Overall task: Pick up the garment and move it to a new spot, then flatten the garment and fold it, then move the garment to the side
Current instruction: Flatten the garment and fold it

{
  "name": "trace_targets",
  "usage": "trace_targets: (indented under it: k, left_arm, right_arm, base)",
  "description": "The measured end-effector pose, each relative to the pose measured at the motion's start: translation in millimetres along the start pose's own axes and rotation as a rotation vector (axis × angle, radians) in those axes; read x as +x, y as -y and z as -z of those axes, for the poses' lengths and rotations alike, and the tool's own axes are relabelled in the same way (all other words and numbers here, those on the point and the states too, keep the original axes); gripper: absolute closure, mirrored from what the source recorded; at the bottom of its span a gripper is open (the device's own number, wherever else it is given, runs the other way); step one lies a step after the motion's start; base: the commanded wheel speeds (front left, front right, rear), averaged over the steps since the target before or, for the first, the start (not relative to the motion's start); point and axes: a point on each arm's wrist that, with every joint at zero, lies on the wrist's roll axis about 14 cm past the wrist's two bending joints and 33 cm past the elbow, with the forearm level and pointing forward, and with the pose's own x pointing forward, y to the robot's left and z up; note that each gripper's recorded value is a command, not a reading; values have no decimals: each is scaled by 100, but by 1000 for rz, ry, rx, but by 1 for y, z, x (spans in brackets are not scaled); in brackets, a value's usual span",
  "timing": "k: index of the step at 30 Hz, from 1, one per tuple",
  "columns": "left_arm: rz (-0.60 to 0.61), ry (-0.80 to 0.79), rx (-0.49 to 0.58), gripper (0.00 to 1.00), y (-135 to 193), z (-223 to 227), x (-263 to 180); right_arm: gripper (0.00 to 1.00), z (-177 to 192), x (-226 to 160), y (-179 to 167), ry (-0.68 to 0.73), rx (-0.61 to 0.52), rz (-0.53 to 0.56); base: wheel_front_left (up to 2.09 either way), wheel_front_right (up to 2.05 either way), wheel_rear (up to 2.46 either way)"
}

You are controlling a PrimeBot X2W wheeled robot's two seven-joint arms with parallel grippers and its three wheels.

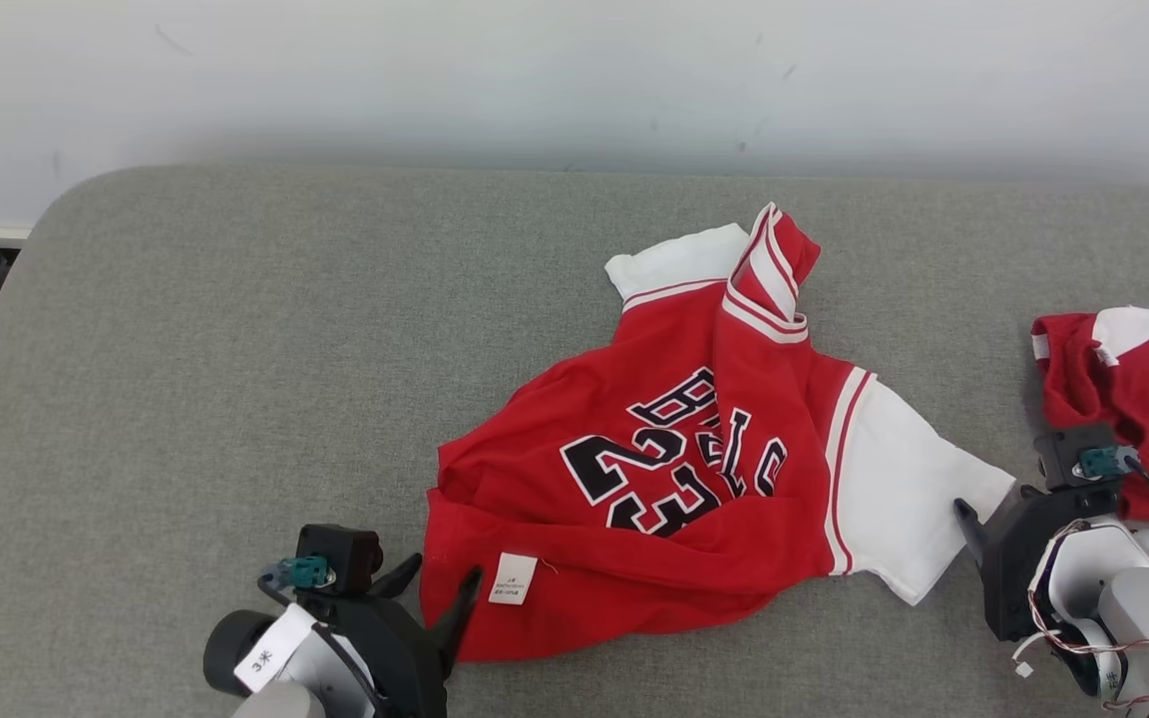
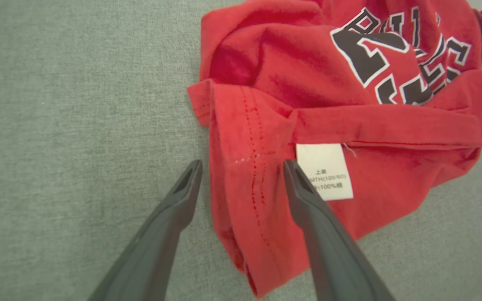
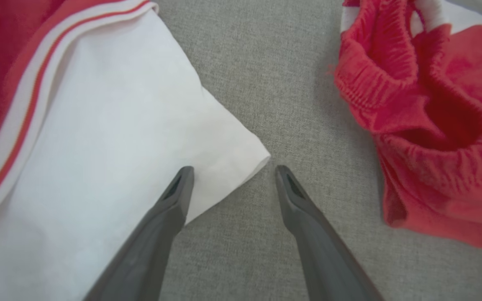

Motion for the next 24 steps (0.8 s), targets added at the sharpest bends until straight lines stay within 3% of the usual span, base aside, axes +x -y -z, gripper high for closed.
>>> trace_targets:
  k: [13, 14, 16, 17, 18, 24]
  left_arm:
    - [10, -35, -7, 0, 4, 4, 3]
    - [8, -30, -1, 0, 3, 2, 3]
    - [4, -2, 30, 61, 1, -7, 4]
    - [-6, 24, 27, 94, -2, -14, 5]
    - [-7, 40, 34, 100, -2, -19, 5]
    - [-7, 41, 55, 100, -1, -22, 6]
  right_arm:
    - [0, -1, 12, 6, -73, -17, 32]
    - [9, 0, 13, 6, -77, -16, 32]
    - [100, 1, 14, 3, -82, -17, 27]
    - [100, 1, 15, 2, -86, -20, 24]
    - [100, 0, 16, -1, -87, -22, 16]
    - [100, -1, 18, -6, -88, -26, 2]
  base:
    - [0, 0, 0]
    - [0, 0, 0]
    - [0, 0, 0]
    - [0, 0, 0]
    - [0, 0, 0]
    - [0, 0, 0]
